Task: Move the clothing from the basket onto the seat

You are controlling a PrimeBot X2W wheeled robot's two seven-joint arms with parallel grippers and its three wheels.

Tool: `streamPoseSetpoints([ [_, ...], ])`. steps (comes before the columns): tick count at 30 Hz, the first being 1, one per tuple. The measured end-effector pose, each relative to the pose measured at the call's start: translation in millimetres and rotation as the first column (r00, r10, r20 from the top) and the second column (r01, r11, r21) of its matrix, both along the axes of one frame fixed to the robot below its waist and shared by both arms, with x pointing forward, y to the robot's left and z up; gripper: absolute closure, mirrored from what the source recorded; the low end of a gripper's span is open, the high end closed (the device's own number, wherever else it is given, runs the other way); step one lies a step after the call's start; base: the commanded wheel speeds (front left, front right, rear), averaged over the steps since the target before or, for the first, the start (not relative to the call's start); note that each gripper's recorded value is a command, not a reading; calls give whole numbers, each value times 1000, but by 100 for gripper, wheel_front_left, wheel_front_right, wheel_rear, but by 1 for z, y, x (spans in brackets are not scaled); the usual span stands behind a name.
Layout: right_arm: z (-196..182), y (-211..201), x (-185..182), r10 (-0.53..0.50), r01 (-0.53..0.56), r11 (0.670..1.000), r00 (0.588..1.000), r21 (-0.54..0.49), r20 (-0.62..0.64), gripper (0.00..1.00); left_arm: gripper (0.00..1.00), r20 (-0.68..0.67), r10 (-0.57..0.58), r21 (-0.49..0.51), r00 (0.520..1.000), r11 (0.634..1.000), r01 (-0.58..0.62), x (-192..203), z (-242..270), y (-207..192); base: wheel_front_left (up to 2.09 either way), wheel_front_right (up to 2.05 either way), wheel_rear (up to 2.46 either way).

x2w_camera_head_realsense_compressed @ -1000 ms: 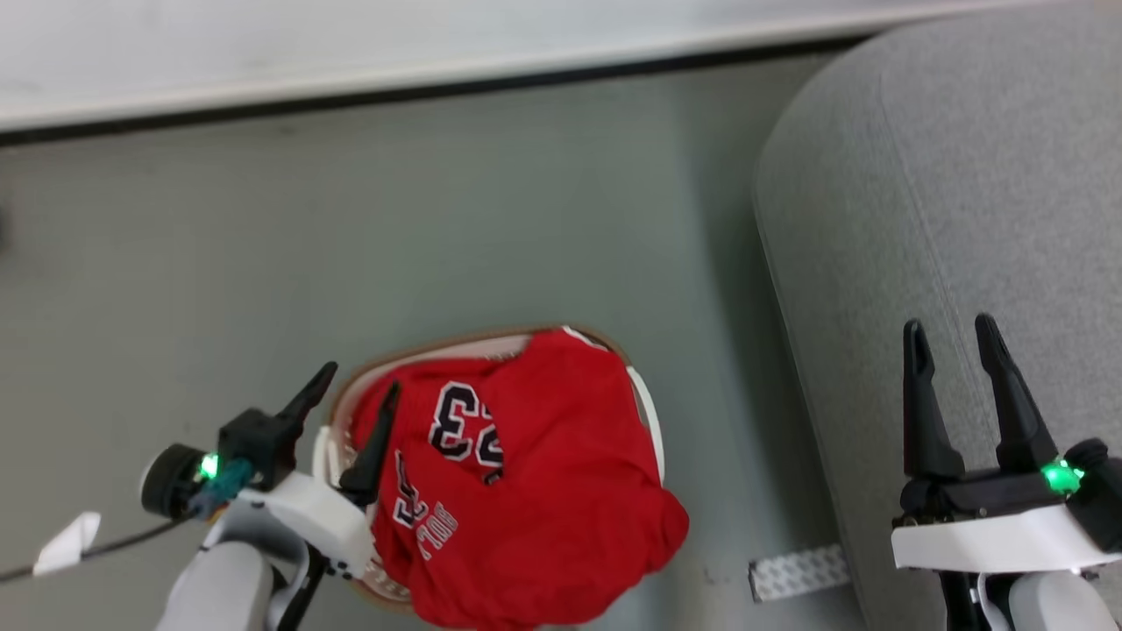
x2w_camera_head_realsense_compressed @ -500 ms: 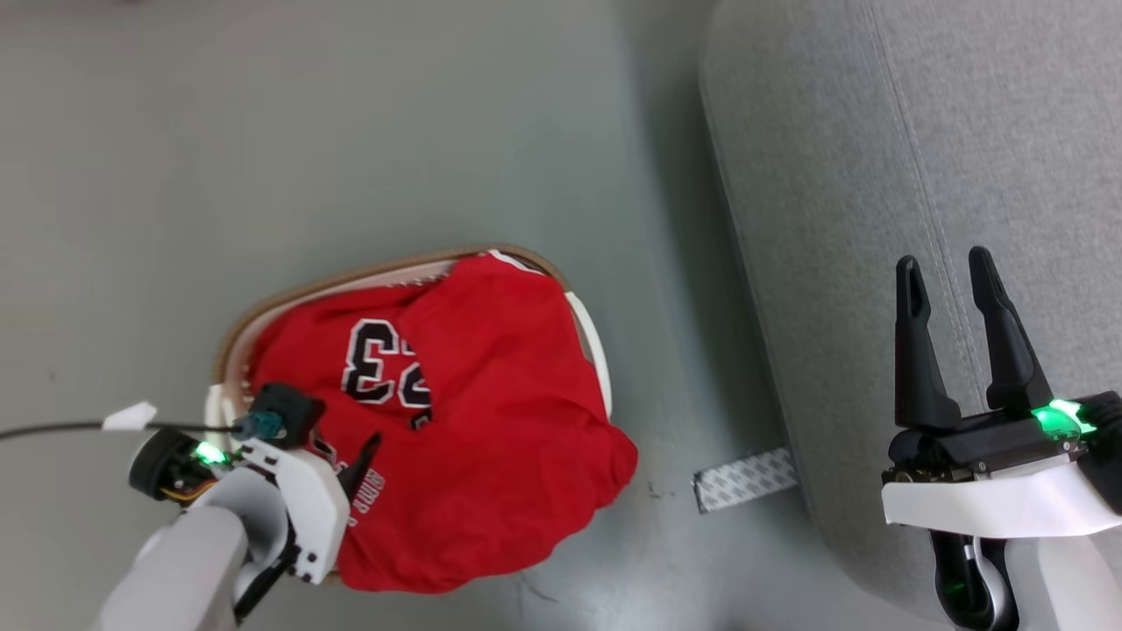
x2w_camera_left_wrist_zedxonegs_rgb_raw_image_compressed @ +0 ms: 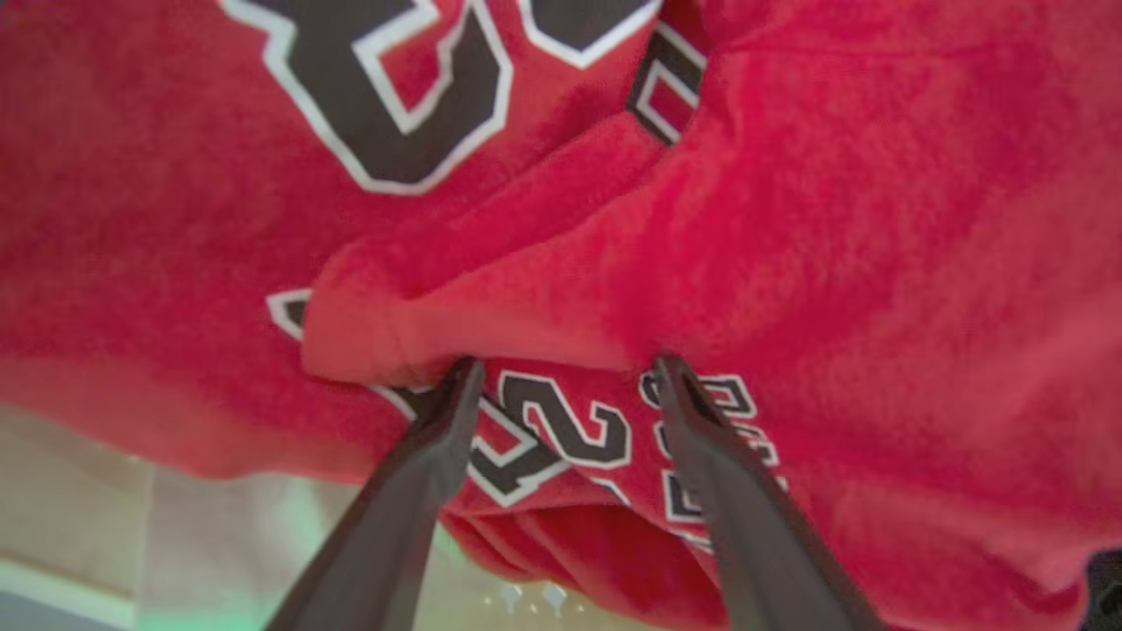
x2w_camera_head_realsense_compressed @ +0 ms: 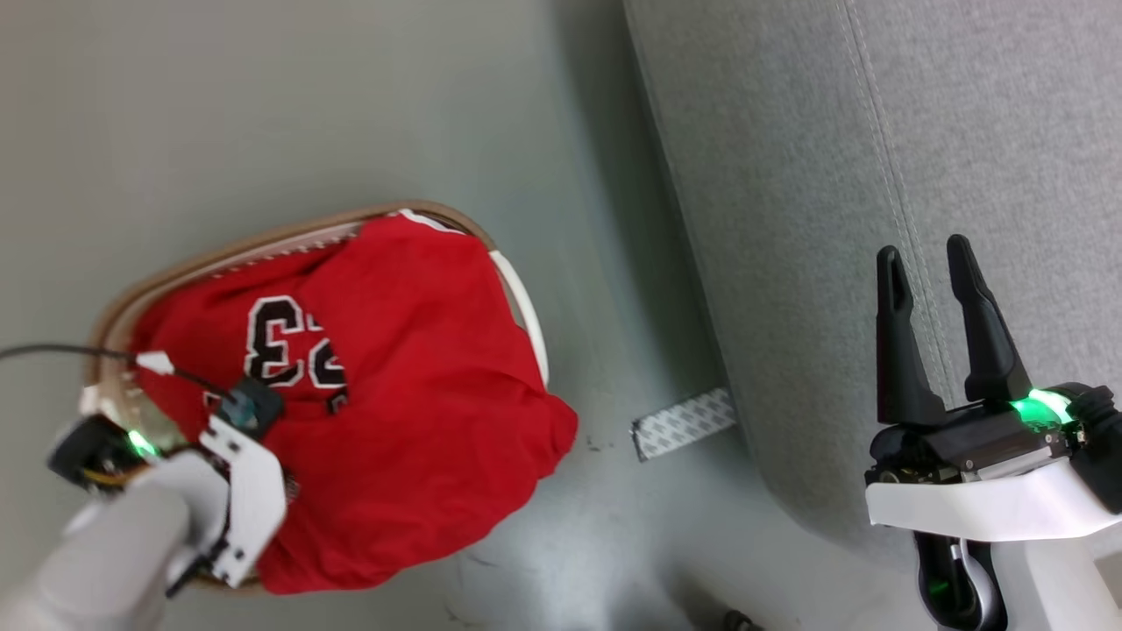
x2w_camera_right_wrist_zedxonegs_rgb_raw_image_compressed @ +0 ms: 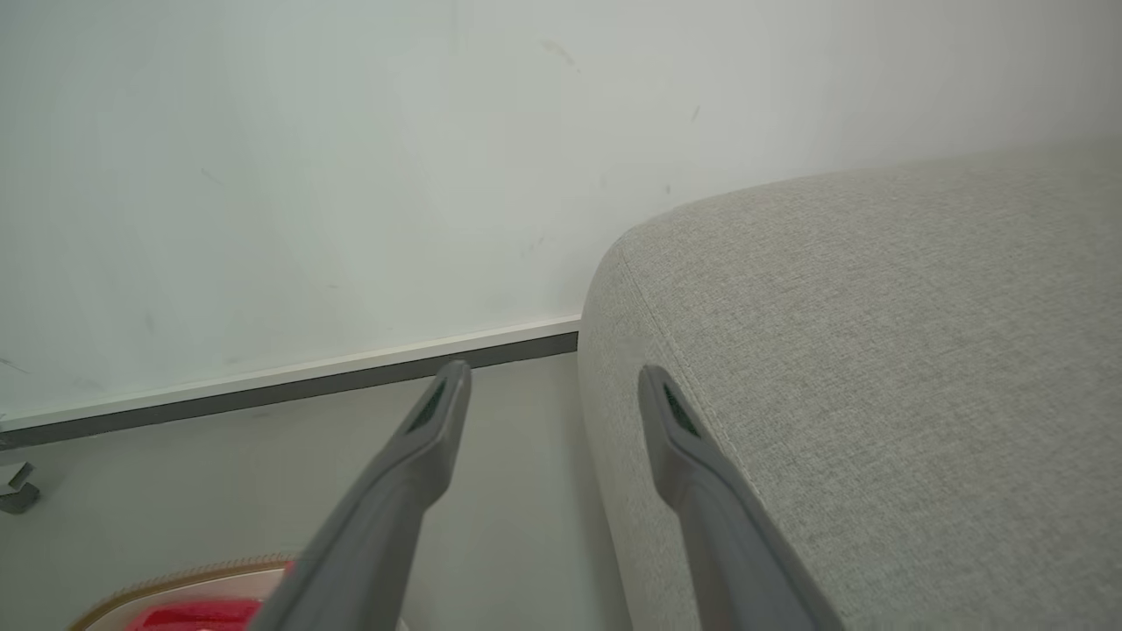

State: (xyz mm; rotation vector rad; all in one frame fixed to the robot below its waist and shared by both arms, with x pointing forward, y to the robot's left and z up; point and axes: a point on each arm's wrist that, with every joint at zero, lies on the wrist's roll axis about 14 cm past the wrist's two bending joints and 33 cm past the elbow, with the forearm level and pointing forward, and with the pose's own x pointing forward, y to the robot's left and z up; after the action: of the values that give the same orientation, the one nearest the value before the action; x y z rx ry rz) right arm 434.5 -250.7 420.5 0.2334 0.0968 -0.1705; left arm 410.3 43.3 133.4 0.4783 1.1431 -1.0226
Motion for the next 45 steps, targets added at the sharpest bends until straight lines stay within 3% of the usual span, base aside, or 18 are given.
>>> streamPoseSetpoints([
  [14,-23,-3,-9,-18,18,1000,997,5,-79,0,0,-48,-155,55,987,986,158,0,-43,-12,0,0,0],
  [15,-23,-4,-9,-19,19,1000,997,3,-81,0,9,-51,-157,57,986,985,160,0,-44,-12,0,0,0],
  [17,-24,-4,-9,-20,20,1000,996,2,-83,0,100,-50,-157,52,986,986,159,0,-46,-14,0,0,0],
  [31,0,-8,-7,-20,19,1000,1000,-21,-20,0,100,24,-110,-57,994,992,112,8,-2,-40,0,0,0],
  [38,32,-12,-11,-25,28,998,998,-52,60,0,100,105,-6,-197,994,980,27,10,56,-61,0,0,0],
  [45,59,0,-15,13,-5,998,991,-60,132,0,100,194,147,-323,970,943,-79,18,120,-59,0,0,0],
])
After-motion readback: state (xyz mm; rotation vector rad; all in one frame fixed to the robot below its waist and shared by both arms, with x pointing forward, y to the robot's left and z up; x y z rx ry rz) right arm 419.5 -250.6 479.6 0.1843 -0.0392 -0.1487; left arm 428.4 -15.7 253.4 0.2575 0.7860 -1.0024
